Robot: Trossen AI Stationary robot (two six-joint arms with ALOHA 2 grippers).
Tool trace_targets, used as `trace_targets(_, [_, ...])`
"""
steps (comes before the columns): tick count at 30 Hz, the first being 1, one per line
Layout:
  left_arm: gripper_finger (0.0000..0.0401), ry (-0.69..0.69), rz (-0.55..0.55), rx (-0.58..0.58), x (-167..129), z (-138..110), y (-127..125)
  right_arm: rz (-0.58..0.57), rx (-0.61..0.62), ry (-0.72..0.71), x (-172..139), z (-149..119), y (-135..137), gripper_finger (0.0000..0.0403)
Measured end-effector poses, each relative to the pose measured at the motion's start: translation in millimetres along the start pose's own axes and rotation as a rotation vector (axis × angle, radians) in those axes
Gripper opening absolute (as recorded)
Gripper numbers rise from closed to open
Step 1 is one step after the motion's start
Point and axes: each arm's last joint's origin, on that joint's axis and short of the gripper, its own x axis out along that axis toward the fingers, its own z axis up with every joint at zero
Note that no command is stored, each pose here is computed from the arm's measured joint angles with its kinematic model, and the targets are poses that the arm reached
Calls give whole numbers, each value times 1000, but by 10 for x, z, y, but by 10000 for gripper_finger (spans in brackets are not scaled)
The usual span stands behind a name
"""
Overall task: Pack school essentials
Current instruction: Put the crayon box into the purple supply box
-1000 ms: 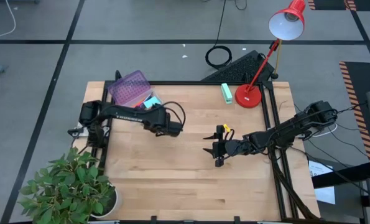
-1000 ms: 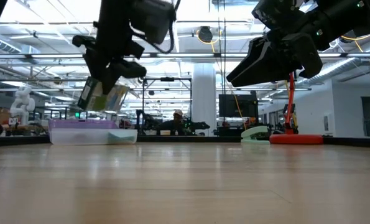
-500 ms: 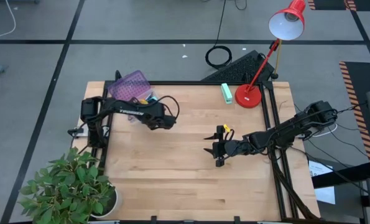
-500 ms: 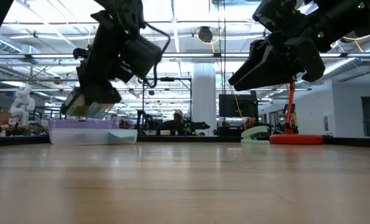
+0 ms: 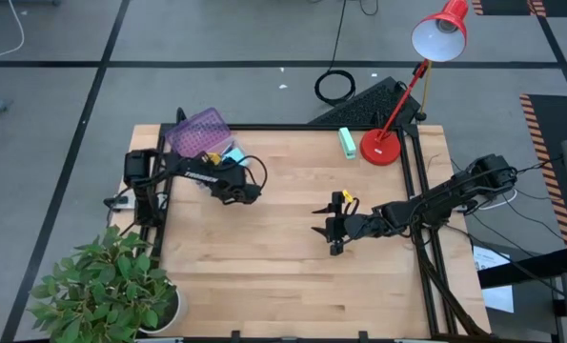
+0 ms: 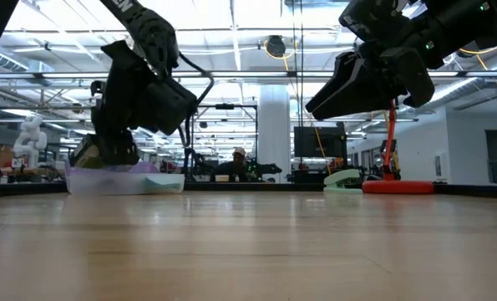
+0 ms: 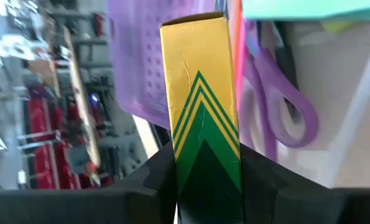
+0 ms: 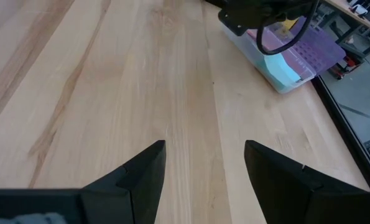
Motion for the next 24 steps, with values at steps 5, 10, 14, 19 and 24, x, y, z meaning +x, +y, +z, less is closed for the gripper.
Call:
trace_targets(5, [134,-79,52,19,-34,-7,-12,-1,-3,-3,0,3,-1,212])
trace_targets(10, [162,-109,26,33,-13,42,-49,-2,-2,-6,0,8,-1,212])
trace_targets(14, [190,-94,17,41,10,57,-40,-1,-1,-6,0,7,-1,212])
trace_targets(19, [225,-66,6,55,21,50,-32,-1,-1,0,0,1,0,212])
trace_targets(24, [242,-47,-21,68,19,45,-44,-1,-1,1,0,0,0,212])
